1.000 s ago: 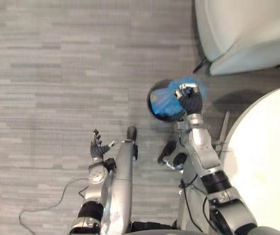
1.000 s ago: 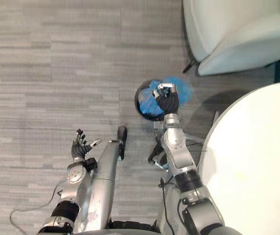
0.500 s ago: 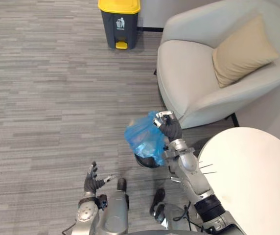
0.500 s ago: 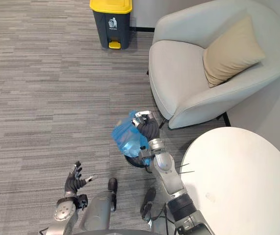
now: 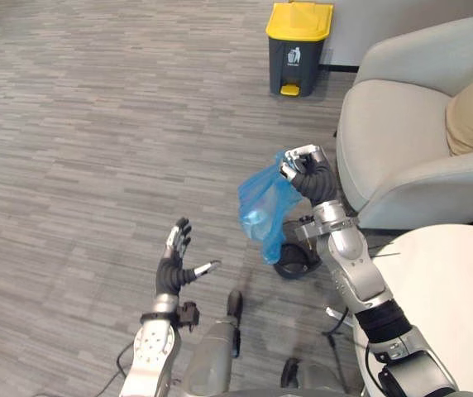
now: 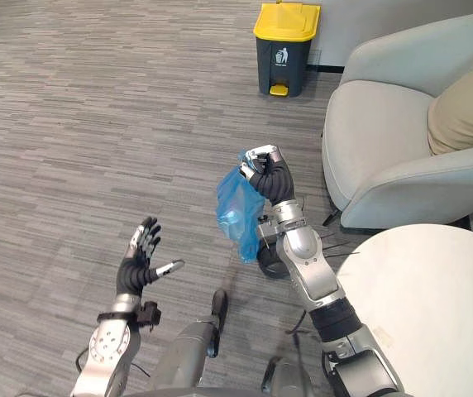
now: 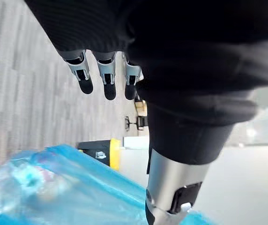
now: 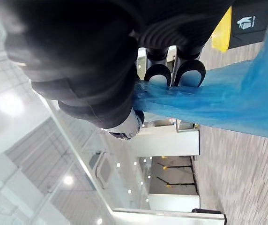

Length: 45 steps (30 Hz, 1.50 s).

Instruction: Gather rubbish on tea table into small bin, then transfer packed bag to large trash can.

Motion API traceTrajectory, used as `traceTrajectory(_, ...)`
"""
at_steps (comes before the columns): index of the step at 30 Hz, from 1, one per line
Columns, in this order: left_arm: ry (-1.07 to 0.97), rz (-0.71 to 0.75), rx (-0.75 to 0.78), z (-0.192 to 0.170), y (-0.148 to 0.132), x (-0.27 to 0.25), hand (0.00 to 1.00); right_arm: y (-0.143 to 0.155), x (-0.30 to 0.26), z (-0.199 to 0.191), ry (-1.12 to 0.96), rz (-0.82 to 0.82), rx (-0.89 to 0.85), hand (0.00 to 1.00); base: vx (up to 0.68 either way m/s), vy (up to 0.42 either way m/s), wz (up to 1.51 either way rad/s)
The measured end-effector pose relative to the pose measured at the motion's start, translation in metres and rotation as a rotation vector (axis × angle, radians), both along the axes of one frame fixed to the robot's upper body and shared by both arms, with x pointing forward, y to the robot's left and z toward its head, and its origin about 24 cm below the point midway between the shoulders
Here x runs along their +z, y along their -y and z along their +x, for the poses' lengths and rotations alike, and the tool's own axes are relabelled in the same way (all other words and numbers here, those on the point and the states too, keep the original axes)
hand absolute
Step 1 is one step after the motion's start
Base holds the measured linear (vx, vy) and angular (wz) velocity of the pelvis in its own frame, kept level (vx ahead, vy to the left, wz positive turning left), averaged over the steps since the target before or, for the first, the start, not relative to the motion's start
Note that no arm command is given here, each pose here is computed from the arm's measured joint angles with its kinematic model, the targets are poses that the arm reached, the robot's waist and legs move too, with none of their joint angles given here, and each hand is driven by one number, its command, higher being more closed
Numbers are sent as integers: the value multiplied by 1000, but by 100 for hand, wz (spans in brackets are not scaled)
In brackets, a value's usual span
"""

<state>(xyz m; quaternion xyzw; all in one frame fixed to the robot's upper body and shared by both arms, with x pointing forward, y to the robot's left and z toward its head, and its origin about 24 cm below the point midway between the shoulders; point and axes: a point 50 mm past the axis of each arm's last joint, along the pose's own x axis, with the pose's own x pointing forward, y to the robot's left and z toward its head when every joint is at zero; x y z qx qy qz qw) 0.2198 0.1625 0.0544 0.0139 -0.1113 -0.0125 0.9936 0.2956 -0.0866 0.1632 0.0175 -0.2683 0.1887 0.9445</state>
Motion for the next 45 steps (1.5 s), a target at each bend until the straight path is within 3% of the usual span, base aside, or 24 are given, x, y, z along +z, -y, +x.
traceTrajectory(6,14,165,-87,46,16,3,0,-21,5,9,-10,-32,104,100,-108,96,10)
traceTrajectory(18,-89,379,-180,60,41,-20,0,-68,12,-8,13,-64,339,100,-105,59,-20)
traceTrajectory(23,-83,403,-242,66,59,-20,0,-90,-2,-20,-52,-116,452,100,-74,10,-11)
traceTrajectory(24,-84,405,-245,69,61,-20,100,-93,-2,-21,-57,-126,467,100,-53,-7,-4)
traceTrajectory(36,-103,422,-288,71,79,-27,100,-114,-5,-25,-43,-246,546,100,-14,-6,-3)
traceTrajectory(37,-103,421,-277,71,78,-27,100,-114,-6,-25,-39,-257,541,0,0,0,0)
traceTrajectory(45,-121,344,-180,71,72,-29,100,-111,-17,-27,21,-355,473,0,-2,5,0)
